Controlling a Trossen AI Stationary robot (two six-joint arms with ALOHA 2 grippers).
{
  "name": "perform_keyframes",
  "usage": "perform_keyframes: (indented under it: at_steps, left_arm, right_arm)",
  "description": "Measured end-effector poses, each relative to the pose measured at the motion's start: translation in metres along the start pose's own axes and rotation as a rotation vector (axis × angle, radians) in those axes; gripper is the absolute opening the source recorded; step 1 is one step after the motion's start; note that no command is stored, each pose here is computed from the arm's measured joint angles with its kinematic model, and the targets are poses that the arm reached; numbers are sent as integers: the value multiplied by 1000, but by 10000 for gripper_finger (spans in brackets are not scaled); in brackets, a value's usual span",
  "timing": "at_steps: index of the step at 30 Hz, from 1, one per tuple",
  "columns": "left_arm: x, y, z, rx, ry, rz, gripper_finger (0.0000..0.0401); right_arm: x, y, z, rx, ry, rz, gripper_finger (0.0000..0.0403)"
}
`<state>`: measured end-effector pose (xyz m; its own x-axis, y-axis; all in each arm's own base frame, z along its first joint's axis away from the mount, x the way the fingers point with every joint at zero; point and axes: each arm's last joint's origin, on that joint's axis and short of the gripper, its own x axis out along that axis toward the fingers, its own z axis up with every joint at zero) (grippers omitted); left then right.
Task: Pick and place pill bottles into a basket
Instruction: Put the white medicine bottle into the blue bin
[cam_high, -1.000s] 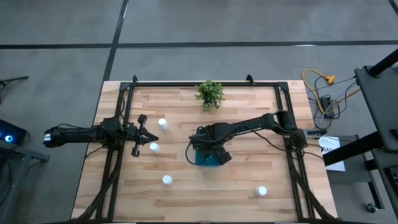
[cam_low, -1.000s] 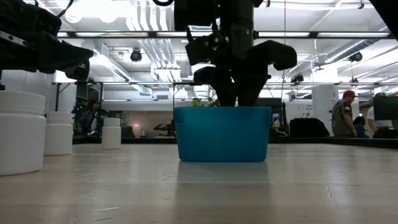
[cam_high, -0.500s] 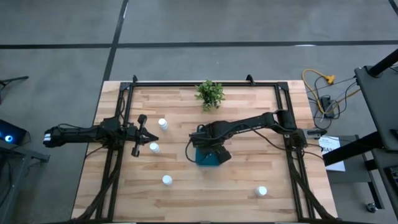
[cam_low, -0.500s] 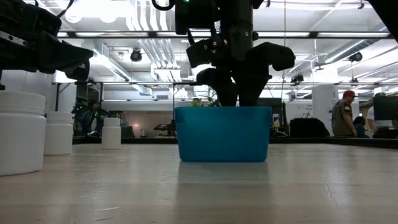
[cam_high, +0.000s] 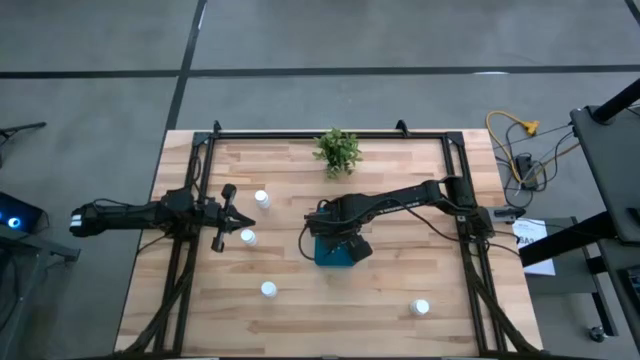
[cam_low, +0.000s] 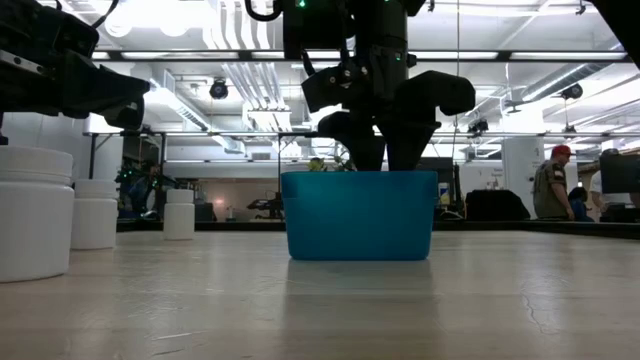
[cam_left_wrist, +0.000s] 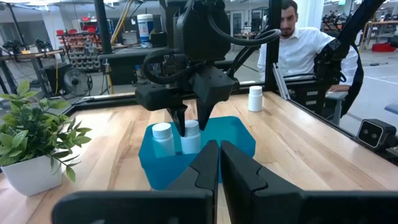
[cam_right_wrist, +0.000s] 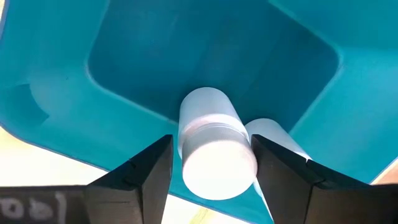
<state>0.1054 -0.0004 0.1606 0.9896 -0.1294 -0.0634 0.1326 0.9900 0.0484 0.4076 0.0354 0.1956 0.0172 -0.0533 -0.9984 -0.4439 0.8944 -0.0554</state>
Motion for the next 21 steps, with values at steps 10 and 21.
perform_keyframes:
  at_steps: [10,21]
  left_arm:
    - [0,0,0,0,0,0,0]
    - [0,0,0,0,0,0,0]
  right_arm:
    - [0,0,0,-18,-1,0,205]
    - [-11,1,-2,-22,-28,-11,205]
